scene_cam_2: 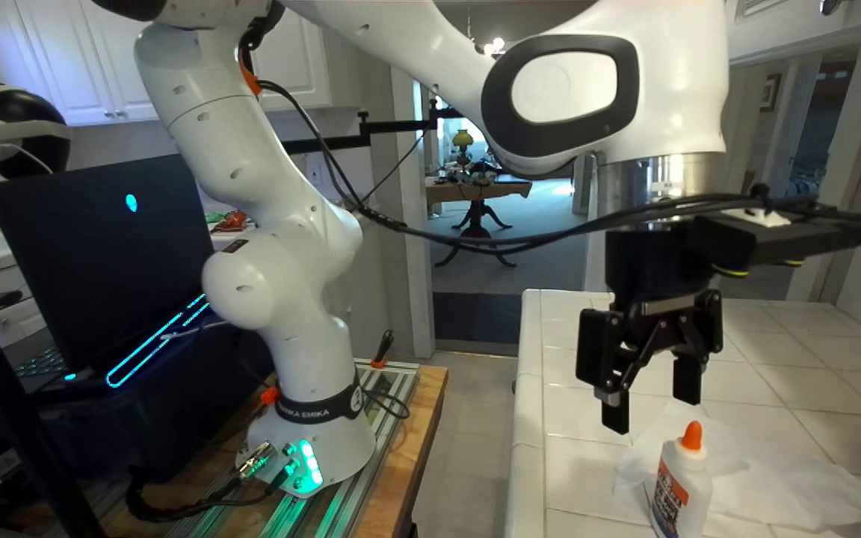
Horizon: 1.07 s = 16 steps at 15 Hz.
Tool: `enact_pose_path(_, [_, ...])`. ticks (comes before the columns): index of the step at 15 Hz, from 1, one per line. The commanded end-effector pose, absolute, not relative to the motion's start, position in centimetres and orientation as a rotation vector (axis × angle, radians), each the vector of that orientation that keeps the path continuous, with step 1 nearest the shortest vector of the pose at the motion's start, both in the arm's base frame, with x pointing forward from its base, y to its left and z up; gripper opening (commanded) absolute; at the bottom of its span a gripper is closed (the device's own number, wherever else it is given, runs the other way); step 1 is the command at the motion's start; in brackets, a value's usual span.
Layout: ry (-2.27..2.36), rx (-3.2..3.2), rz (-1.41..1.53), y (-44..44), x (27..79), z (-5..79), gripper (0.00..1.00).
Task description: Pour the glue onto the paper towel
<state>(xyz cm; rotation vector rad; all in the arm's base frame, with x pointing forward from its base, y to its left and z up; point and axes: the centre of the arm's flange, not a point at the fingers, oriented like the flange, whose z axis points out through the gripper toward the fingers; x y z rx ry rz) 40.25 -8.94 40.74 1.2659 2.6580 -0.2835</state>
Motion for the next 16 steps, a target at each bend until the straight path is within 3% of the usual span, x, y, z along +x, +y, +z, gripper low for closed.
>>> enact_pose_path(1, [2.748,1.132,-0.2,-8.6,37.3,43.5,1.0])
enact_pose_path(16, [2.862,0.965,-0.185,-7.9,37.0,44.9,1.0])
